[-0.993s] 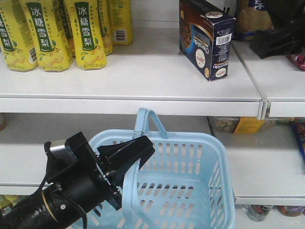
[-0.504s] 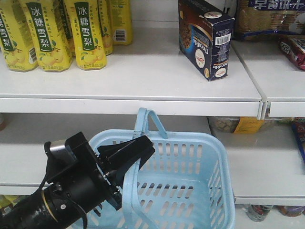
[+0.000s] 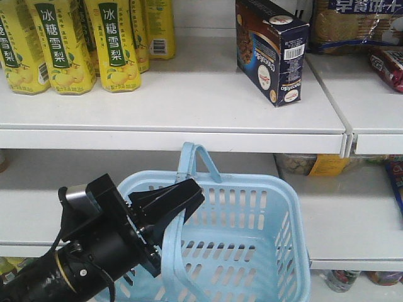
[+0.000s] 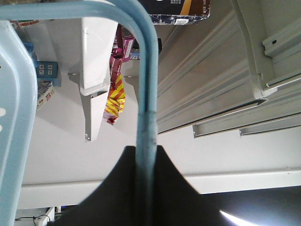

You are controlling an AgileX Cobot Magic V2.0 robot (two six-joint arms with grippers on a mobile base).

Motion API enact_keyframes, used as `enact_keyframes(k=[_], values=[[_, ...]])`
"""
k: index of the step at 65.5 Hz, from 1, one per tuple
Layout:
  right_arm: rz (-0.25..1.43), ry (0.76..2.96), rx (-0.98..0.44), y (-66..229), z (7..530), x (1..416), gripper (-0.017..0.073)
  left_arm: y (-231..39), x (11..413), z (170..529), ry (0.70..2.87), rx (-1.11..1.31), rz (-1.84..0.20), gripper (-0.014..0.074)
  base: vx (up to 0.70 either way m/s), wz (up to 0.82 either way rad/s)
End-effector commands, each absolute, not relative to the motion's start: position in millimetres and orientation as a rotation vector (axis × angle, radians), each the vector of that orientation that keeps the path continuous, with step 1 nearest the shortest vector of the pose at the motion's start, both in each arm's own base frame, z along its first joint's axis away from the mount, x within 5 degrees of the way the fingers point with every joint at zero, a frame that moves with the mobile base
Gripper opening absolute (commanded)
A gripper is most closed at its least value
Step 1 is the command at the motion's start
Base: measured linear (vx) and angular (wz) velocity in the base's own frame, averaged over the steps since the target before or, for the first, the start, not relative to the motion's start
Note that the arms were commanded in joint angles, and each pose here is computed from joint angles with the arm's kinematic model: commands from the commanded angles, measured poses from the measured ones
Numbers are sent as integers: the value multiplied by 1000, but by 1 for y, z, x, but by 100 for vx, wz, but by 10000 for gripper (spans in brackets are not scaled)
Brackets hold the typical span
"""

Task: Left arm holds basket, right arm returns cookies

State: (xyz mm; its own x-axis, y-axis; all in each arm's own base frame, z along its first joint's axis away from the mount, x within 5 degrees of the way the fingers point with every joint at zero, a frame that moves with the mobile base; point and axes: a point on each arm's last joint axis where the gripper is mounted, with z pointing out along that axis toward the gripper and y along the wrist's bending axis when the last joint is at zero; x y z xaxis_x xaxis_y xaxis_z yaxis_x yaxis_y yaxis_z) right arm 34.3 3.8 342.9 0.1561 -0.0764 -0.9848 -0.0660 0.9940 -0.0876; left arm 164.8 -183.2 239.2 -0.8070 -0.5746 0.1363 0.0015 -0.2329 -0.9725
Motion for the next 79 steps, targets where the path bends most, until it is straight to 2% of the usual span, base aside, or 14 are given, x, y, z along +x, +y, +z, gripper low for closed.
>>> enact_keyframes(k=[1,16,79], values=[[-21,1391,-117,3,340,26,-10,-176,162,278,1283,-541,-2311,-3,0,0],[-19,1408,-120,3,319,18,-10,-176,162,278,1283,-541,-2311,-3,0,0],[-20,1415,-122,3,319,18,-10,-176,162,278,1283,-541,-2311,-3,0,0]])
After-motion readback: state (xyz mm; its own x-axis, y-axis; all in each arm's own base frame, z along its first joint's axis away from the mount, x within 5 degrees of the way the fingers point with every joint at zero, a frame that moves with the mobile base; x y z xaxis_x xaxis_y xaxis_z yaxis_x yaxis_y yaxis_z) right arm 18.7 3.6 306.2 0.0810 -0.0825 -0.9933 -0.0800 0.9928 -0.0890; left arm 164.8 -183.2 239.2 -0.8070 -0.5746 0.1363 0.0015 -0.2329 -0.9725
